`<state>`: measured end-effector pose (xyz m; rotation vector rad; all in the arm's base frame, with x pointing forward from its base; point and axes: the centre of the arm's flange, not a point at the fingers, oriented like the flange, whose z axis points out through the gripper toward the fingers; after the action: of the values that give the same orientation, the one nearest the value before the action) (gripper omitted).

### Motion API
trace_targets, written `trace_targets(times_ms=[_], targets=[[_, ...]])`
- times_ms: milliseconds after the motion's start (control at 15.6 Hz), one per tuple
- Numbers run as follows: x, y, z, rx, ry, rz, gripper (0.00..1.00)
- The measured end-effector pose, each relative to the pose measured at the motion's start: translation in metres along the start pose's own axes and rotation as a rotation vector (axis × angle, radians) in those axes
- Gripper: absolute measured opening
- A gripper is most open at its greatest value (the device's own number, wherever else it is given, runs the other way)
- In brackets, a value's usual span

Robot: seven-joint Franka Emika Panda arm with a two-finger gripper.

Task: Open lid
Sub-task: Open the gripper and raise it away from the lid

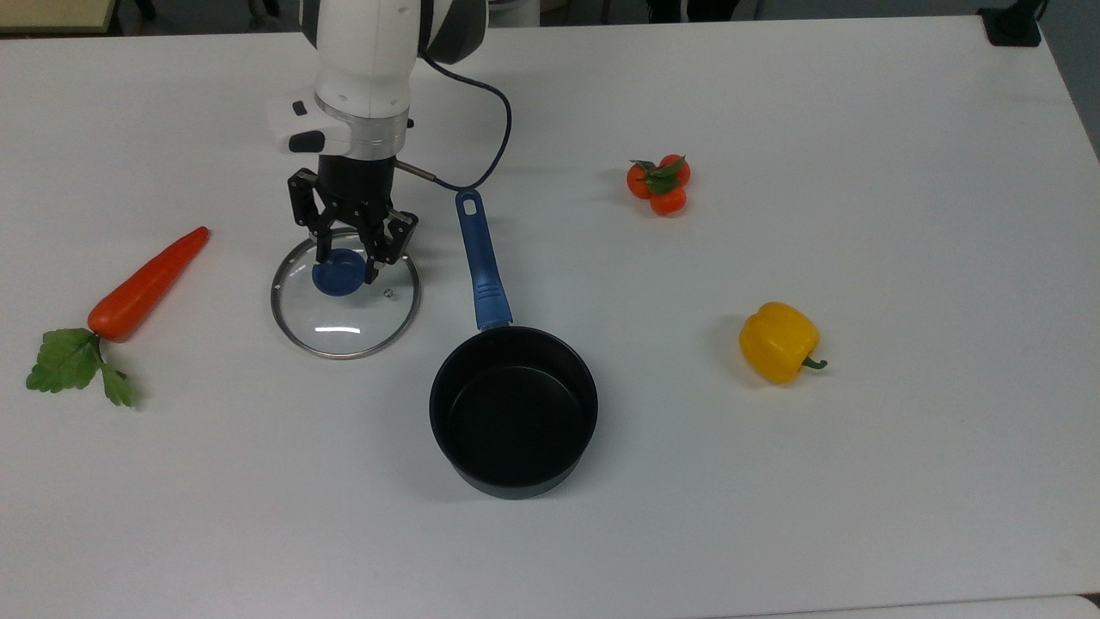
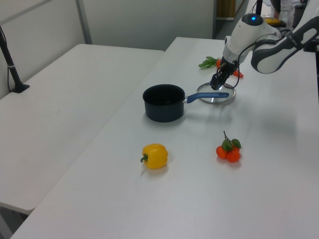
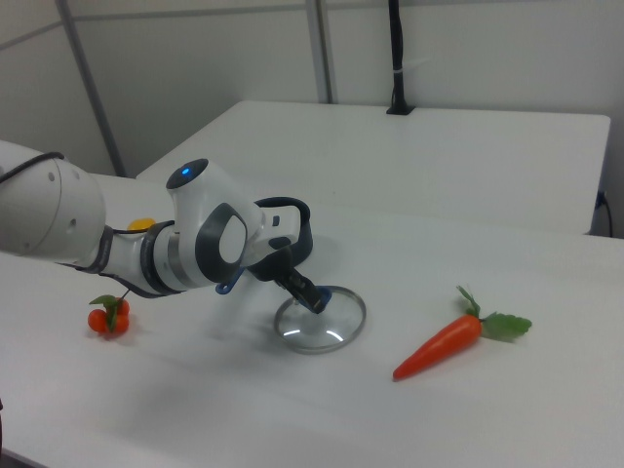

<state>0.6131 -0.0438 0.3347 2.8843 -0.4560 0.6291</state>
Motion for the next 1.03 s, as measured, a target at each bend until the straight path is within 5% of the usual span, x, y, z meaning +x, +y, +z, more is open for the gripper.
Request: trace_targets(times_ms=[192,513,833,1026], targets=[[-0.006,-0.013,-0.003,-0.012,-0.034,-0.018,0.6],[-0.006,-0.014,-0.006,-0.049,-0.078,-0.012,1.0],[0.047,-0.007,-0.058,-0.122,-0.091,0.045,1.0],[0.077,-0.012,-0.104,-0.067,-0.175,0.045,1.0]])
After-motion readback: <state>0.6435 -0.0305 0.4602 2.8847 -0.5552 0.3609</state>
